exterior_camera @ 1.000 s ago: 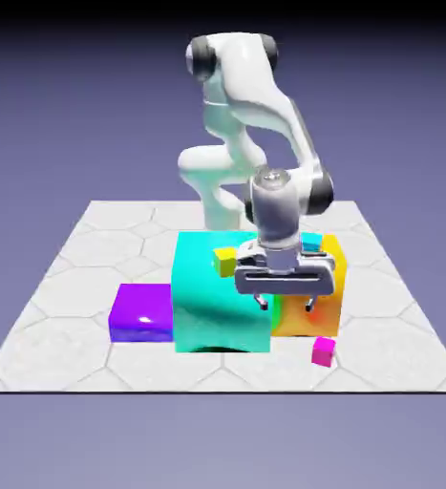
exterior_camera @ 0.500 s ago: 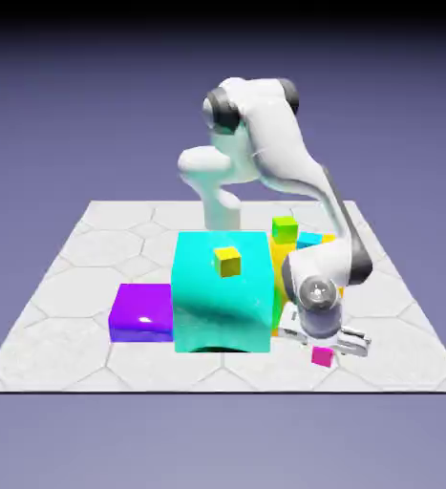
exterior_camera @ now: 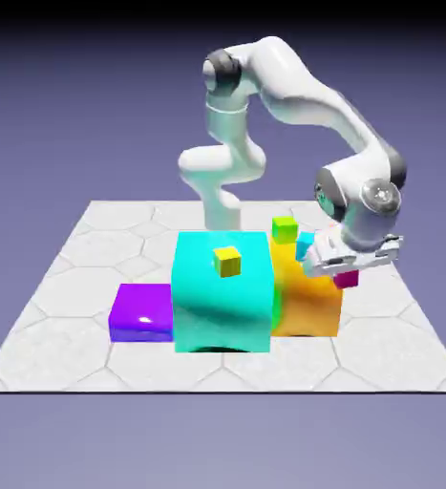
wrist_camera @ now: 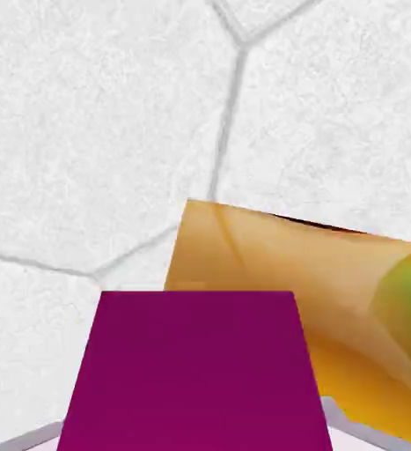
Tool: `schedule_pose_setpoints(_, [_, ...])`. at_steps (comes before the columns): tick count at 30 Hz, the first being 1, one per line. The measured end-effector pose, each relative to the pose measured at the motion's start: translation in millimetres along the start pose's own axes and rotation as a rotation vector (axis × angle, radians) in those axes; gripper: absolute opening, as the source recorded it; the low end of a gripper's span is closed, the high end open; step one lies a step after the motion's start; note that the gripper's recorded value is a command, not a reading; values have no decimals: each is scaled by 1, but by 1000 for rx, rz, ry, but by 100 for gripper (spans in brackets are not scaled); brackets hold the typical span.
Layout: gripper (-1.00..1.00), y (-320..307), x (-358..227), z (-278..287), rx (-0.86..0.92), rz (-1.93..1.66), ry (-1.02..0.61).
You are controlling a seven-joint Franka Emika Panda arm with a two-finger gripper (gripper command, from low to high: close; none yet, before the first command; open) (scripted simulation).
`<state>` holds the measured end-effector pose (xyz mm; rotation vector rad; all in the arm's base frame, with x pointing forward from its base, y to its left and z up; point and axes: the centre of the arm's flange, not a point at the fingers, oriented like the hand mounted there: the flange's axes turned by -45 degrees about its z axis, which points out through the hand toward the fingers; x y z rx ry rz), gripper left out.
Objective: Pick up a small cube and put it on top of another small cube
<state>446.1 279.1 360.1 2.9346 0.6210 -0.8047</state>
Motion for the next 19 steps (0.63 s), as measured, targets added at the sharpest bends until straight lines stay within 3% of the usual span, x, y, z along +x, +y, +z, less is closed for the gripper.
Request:
schedule_pose_setpoints(6, [-100, -33, -96, -52, -267, -287, -55])
schedule_pose_setpoints(8, [-100, 19, -82, -52, -200, -199, -59])
schedule_pose_setpoints(11, [-100, -19, -86, -46, -242, -268, -62])
schedule_pose_setpoints(16, [-100, 13, -76, 11, -219, -231, -60])
schedule_pose_setpoints(17, [100, 12, -76, 17, -221, -234, -60])
schedule_pose_setpoints(19, [100, 13, -76, 17, -223, -233, -60])
